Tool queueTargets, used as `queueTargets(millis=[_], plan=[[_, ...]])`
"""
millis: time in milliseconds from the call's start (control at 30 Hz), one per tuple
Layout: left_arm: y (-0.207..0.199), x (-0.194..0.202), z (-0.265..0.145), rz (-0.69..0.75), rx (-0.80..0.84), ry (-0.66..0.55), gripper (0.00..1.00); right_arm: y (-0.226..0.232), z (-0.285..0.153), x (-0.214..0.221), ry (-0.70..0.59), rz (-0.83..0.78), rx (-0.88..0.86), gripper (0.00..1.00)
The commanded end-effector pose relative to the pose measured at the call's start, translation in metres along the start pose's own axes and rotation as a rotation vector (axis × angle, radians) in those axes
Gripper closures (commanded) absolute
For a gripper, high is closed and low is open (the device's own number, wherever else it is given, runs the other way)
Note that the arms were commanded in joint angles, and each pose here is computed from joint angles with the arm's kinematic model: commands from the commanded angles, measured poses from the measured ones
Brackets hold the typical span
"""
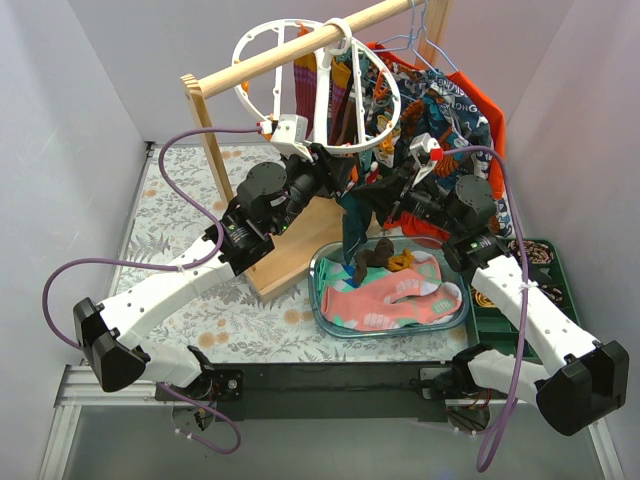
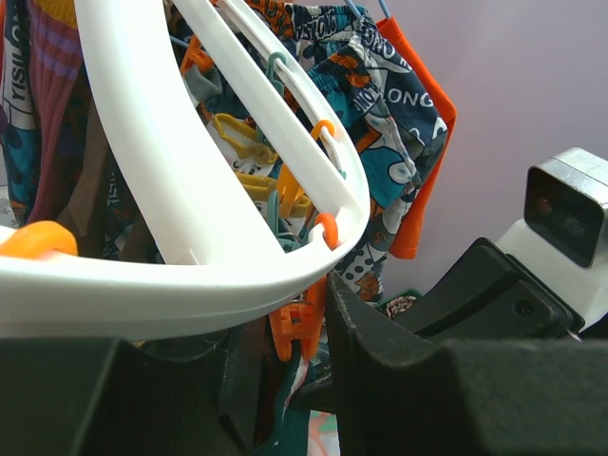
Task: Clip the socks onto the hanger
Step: Clamp the sock onto the hanger.
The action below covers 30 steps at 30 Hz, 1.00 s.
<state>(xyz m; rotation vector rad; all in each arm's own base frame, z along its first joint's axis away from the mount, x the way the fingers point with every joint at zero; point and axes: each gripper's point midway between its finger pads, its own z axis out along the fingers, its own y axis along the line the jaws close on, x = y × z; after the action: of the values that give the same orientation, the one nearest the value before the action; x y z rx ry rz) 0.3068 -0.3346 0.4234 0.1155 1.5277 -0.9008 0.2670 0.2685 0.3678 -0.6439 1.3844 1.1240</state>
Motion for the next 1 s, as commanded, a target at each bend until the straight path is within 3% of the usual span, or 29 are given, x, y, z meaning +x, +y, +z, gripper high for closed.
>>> queueTargets(millis=[0, 767, 900, 967], plan=[[0.002, 0.026, -0.004, 0.004, 0.000, 0.090, 1.00, 0.008, 0.002, -0.019, -0.063, -0.037, -0.041, 0.99], [0.005, 0.033, -0.004, -0.023, -0.013, 0.099, 0.99, 0.009, 0.004, -0.032, -0.113, -0.043, -0.036, 0.99], [0.004, 0.033, -0.006, -0.024, -0.004, 0.104, 0.90, 0.008, 0.004, -0.031, -0.114, -0.041, -0.031, 0.99], [0.004, 0.032, -0.008, -0.023, -0.001, 0.103, 0.78, 0.007, 0.004, -0.031, -0.115, -0.042, -0.029, 0.99]])
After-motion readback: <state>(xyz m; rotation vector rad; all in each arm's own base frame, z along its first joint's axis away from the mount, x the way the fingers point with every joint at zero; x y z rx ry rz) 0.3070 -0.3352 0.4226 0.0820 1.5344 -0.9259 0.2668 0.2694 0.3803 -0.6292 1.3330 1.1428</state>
